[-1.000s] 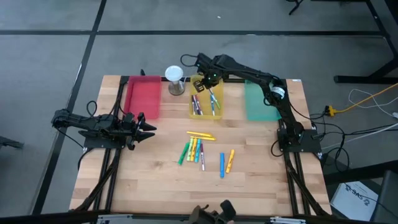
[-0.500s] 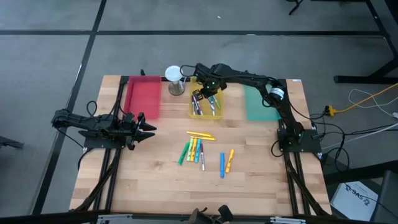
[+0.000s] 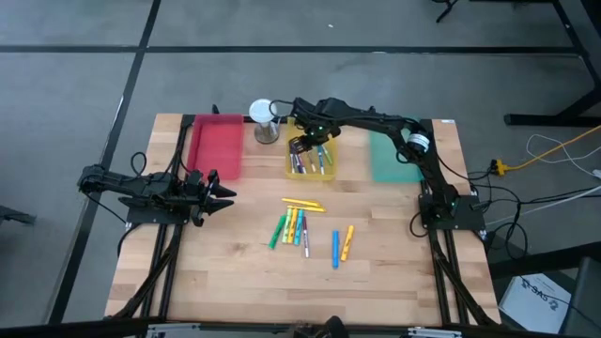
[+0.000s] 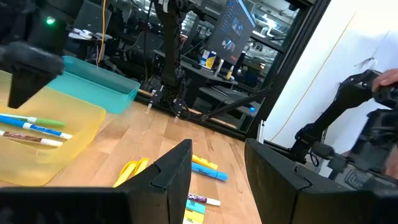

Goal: Pick & Place Markers
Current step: Put the red marker into the yellow bin

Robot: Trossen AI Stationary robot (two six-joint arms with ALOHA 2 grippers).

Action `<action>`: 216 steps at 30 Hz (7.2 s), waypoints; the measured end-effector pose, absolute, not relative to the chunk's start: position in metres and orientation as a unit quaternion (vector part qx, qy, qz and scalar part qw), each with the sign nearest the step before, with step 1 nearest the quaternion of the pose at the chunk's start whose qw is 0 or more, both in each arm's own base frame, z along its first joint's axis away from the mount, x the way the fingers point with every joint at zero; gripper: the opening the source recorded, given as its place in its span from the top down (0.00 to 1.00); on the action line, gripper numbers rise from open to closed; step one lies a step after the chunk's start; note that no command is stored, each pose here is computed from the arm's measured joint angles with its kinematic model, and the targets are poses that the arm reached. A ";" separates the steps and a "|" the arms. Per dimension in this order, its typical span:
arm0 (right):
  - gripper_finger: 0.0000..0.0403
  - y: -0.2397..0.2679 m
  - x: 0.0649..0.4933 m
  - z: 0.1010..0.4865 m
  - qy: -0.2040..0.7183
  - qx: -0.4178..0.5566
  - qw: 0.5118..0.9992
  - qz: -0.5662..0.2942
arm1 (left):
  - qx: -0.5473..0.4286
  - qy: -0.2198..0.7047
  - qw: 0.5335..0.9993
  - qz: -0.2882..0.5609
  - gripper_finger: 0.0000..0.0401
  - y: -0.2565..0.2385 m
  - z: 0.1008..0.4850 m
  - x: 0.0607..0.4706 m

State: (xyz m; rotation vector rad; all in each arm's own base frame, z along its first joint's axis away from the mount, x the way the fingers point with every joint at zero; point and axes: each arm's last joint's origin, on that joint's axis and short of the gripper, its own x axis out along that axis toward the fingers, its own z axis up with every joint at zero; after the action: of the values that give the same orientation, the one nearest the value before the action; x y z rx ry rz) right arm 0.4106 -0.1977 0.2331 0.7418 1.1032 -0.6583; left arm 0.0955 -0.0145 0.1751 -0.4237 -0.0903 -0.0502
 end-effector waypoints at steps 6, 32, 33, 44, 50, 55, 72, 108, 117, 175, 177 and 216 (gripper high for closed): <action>0.57 -0.163 0.419 0.254 0.504 0.293 0.772 -0.253 | -0.210 -0.045 0.976 -0.025 0.64 -0.014 0.175 0.095; 0.57 0.017 0.440 0.259 0.535 0.305 0.754 -0.228 | -0.210 -0.045 0.976 -0.025 0.64 -0.014 0.175 0.095; 0.57 0.021 0.439 0.259 0.535 0.311 0.750 -0.235 | -0.210 -0.045 0.976 -0.025 0.64 -0.014 0.175 0.095; 0.57 0.056 0.437 0.246 0.538 0.350 0.712 -0.284 | -0.210 -0.045 0.976 -0.025 0.64 -0.014 0.175 0.095; 0.57 0.069 0.437 0.232 0.550 0.359 0.689 -0.307 | -0.210 -0.045 0.976 -0.025 0.64 -0.014 0.175 0.095; 0.57 0.072 0.439 0.221 0.556 0.362 0.675 -0.321 | -0.210 -0.045 0.976 -0.025 0.64 -0.014 0.175 0.095; 0.57 0.075 0.447 0.178 0.595 0.347 0.641 -0.338 | -0.210 -0.045 0.976 -0.025 0.64 -0.014 0.175 0.095; 0.59 0.083 0.441 0.159 0.602 0.359 0.624 -0.347 | -0.210 -0.045 0.976 -0.025 0.64 -0.014 0.175 0.095; 0.80 0.089 0.442 0.158 0.598 0.356 0.634 -0.337 | -0.210 -0.045 0.976 -0.025 0.64 -0.014 0.175 0.095; 0.92 -0.011 0.431 0.252 0.532 0.317 0.736 -0.274 | -0.210 -0.045 0.976 -0.025 0.64 -0.014 0.175 0.095; 0.92 -0.024 0.430 0.255 0.528 0.313 0.740 -0.276 | -0.210 -0.045 0.976 -0.025 0.64 -0.014 0.175 0.095; 0.92 -0.217 0.378 0.266 0.392 0.416 0.729 -0.377 | -0.210 -0.044 0.976 -0.025 0.64 -0.014 0.175 0.096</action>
State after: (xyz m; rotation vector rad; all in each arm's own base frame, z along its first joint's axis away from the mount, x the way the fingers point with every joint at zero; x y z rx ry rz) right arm 0.3777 -0.2173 0.2663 0.9168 0.8639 -0.8307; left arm 0.0955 -0.0145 0.1750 -0.4236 -0.0896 -0.0500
